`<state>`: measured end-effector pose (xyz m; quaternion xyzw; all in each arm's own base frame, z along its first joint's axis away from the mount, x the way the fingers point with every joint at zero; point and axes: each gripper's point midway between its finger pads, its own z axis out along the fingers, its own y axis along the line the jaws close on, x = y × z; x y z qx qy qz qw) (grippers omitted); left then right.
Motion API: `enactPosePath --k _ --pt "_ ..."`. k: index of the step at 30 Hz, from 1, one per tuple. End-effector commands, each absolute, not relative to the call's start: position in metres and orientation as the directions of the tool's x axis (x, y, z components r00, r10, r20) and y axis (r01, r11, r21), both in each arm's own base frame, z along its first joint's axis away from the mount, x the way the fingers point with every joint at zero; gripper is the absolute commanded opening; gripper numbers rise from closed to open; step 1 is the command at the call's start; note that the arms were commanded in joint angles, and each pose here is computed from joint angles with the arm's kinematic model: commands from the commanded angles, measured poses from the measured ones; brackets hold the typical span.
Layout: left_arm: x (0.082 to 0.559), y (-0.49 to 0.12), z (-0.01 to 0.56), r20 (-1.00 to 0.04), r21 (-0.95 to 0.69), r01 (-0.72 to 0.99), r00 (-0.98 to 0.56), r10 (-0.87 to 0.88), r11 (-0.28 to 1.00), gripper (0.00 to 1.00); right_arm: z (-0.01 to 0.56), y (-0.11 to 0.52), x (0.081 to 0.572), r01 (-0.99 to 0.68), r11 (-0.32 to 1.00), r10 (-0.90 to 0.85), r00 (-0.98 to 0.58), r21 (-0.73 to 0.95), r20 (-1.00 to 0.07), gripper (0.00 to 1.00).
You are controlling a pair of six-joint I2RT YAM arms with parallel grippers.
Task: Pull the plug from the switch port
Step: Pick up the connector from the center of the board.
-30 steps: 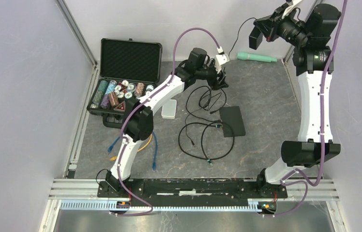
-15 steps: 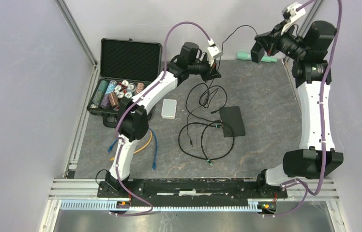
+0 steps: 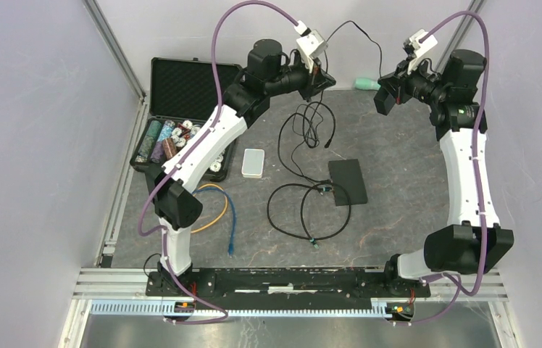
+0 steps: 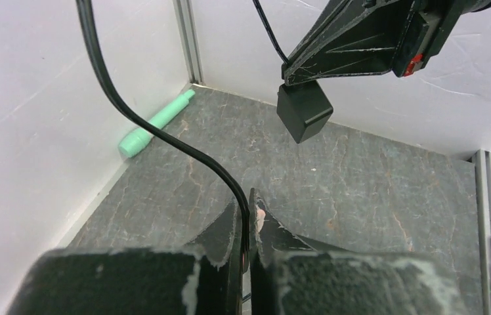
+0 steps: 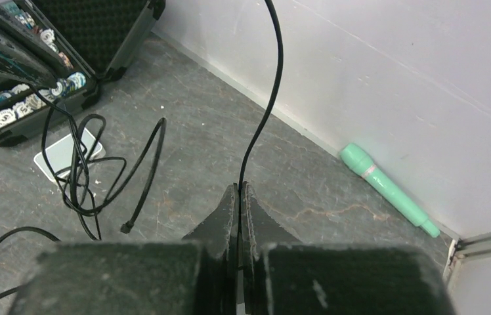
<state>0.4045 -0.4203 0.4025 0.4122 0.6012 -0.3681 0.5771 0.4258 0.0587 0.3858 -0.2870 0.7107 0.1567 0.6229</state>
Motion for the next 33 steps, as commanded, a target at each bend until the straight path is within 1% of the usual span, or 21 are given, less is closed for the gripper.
enactPosePath --k 1,6,9,13,19,23,27,33 --pt "0.393 -0.421 0.427 -1.000 0.003 0.917 -0.002 0.013 0.400 0.02 0.402 0.056 0.412 -0.582 0.782 -0.273 0.002 -0.223 -0.962 0.00" --pt "0.386 -0.420 0.435 -1.000 0.019 0.923 0.019 0.006 0.385 0.02 0.398 0.057 0.404 -0.580 0.780 -0.283 0.009 -0.236 -0.959 0.00" --pt "0.380 -0.415 0.445 -0.998 0.067 0.926 0.067 0.014 0.372 0.02 0.392 0.059 0.401 -0.589 0.777 -0.269 0.007 -0.221 -0.963 0.00" --pt "0.369 -0.409 0.466 -0.993 0.106 0.930 0.116 -0.006 0.351 0.02 0.384 0.067 0.401 -0.617 0.765 -0.237 -0.005 -0.183 -0.972 0.00" --pt "0.361 -0.397 0.502 -0.988 0.107 0.932 0.138 -0.066 0.346 0.02 0.383 0.078 0.402 -0.632 0.747 -0.248 0.025 -0.208 -0.968 0.00" --pt "0.366 -0.372 0.542 -0.967 0.165 0.901 0.229 -0.114 0.402 0.02 0.380 0.087 0.403 -0.644 0.737 -0.237 0.037 -0.205 -0.971 0.00" --pt "0.371 -0.355 0.579 -0.938 0.186 0.877 0.292 -0.184 0.444 0.02 0.376 0.096 0.405 -0.656 0.731 -0.218 0.040 -0.191 -0.975 0.00" --pt "0.376 -0.333 0.613 -0.911 0.173 0.842 0.334 -0.241 0.511 0.02 0.369 0.105 0.406 -0.673 0.718 -0.216 0.027 -0.178 -0.976 0.00"
